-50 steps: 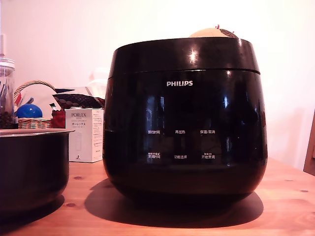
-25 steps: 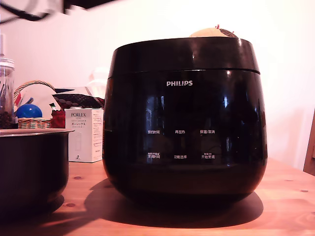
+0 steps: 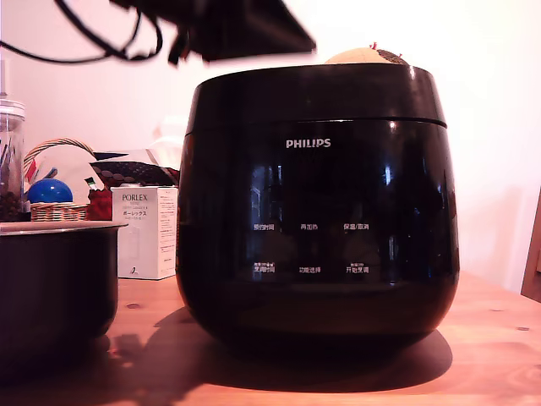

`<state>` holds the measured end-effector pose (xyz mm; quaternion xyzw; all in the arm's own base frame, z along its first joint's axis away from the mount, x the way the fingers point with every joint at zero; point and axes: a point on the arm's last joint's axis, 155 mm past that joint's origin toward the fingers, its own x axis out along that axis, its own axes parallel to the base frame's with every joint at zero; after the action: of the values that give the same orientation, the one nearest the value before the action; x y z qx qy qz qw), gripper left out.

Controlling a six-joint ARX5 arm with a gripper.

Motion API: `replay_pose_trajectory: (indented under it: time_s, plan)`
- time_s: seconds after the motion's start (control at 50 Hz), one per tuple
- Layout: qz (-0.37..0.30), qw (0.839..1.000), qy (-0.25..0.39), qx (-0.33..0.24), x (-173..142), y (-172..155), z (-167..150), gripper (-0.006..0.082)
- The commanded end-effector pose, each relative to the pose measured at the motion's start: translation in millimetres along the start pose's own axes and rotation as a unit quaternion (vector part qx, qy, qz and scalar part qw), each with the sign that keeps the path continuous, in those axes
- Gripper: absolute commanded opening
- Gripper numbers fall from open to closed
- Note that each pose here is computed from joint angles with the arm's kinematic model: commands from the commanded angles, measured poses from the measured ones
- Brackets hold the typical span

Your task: Open the rice cooker by pressing the large metal button on the top of its lid with medium force

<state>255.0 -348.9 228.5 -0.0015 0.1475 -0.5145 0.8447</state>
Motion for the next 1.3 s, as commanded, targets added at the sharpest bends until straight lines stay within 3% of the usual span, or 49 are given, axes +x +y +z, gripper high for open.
replay_pose_trajectory:
  time_s: [0.0,0.3,0.54,0.78,1.28]
  plan:
    - [-0.001,1.0,0.022,0.017,4,-2,-16,-0.0024]
    - [0.025,0.996,0.087,0.01,8,11,-53,-0.0024]
    - [0.065,0.994,0.082,0.018,7,26,-50,-0.0024]
    - [0.041,0.999,0.019,0.031,11,16,-18,-0.0024]
    - [0.025,0.998,0.043,0.028,12,6,-30,-0.0024]
